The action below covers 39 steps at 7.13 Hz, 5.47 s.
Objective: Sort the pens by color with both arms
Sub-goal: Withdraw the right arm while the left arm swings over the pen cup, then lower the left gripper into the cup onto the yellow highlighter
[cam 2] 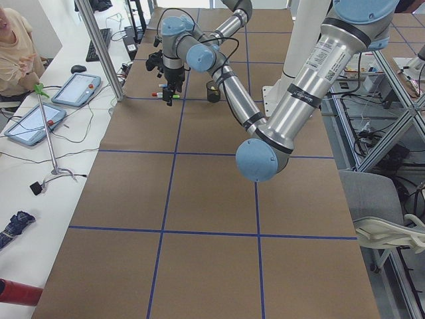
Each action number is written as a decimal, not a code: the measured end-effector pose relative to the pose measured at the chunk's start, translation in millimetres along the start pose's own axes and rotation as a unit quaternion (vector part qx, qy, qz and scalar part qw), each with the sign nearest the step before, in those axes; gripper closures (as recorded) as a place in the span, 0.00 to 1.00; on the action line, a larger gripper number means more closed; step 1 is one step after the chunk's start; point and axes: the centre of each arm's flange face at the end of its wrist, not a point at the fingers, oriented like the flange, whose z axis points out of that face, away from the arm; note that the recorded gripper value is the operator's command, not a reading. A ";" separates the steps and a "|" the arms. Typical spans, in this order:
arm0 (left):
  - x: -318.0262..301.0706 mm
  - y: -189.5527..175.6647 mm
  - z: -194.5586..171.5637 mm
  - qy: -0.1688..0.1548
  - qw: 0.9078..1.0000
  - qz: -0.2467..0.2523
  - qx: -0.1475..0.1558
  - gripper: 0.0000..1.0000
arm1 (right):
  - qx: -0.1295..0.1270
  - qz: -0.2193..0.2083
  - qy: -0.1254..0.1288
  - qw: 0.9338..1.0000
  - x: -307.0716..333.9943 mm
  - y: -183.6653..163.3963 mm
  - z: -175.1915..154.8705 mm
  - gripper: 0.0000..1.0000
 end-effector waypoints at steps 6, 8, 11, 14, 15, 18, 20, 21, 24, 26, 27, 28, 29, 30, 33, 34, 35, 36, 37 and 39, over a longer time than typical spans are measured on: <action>129.4 -16.9 25.9 0.010 0.997 -0.040 -0.070 0.00 | -0.249 0.026 0.142 0.958 94.3 -72.8 -111.8 0.00; 183.5 -59.8 47.1 -0.001 0.994 -0.041 -0.100 0.00 | -0.301 -0.035 0.169 0.938 141.4 -75.0 -139.7 0.00; 271.5 -85.5 110.7 -0.042 0.987 -0.021 -0.152 0.06 | -0.319 -0.103 0.146 0.931 224.4 -65.7 -172.6 0.00; 330.7 -36.2 162.3 -0.067 0.982 0.006 -0.178 0.24 | -0.315 -0.131 0.115 0.933 263.6 -50.5 -195.2 0.00; 344.9 -22.9 171.2 -0.070 0.981 0.009 -0.182 0.24 | -0.312 -0.134 0.107 0.934 269.2 -44.6 -197.5 0.00; 360.5 -9.9 179.0 -0.068 0.980 0.016 -0.187 0.25 | -0.310 -0.136 0.102 0.935 273.4 -39.8 -198.7 0.00; 362.8 -10.7 183.7 -0.065 0.980 0.018 -0.185 0.25 | -0.310 -0.137 0.103 0.935 273.6 -39.2 -198.3 0.00; 363.1 -12.3 188.9 -0.063 0.981 0.020 -0.183 0.25 | -0.310 -0.137 0.103 0.935 273.7 -39.1 -198.2 0.00; 364.3 -14.5 197.0 -0.060 0.982 0.022 -0.180 0.29 | -0.310 -0.136 0.104 0.935 273.8 -38.8 -197.6 0.00; 366.7 -12.4 197.7 -0.059 0.982 0.022 -0.181 0.36 | -0.310 -0.134 0.105 0.935 273.4 -38.4 -197.2 0.00; 368.2 -11.6 196.8 -0.058 0.982 0.018 -0.180 0.37 | -0.310 -0.133 0.105 0.935 272.8 -38.0 -197.0 0.00; 370.9 -10.0 195.6 -0.057 0.982 0.013 -0.180 0.37 | -0.310 -0.133 0.105 0.936 272.4 -37.8 -196.9 0.00; 374.4 -7.3 195.4 -0.056 0.982 0.010 -0.181 0.38 | -0.310 -0.133 0.105 0.936 272.2 -37.6 -196.8 0.00; 376.3 -5.3 195.8 -0.056 0.982 0.008 -0.182 0.39 | -0.310 -0.133 0.105 0.936 272.0 -37.5 -196.7 0.00; 375.0 -3.1 198.7 -0.057 0.981 0.007 -0.183 0.42 | -0.310 -0.133 0.105 0.936 270.4 -37.7 -196.6 0.00; 374.9 -2.7 199.3 -0.058 0.981 0.007 -0.184 0.44 | -0.310 -0.133 0.105 0.936 270.3 -37.8 -196.4 0.00; 374.7 -2.2 200.0 -0.058 0.981 0.007 -0.184 0.47 | -0.310 -0.133 0.105 0.936 270.3 -37.8 -196.2 0.00; 374.4 -1.9 200.4 -0.058 0.981 0.007 -0.184 0.53 | -0.310 -0.133 0.105 0.936 270.0 -37.6 -196.0 0.00; 374.2 -1.7 200.7 -0.058 0.981 0.006 -0.185 0.57 | -0.310 -0.133 0.105 0.936 270.0 -37.6 -195.9 0.00; 374.0 -1.7 200.7 -0.059 0.981 0.006 -0.186 0.66 | -0.310 -0.133 0.105 0.936 269.5 -37.9 -196.1 0.00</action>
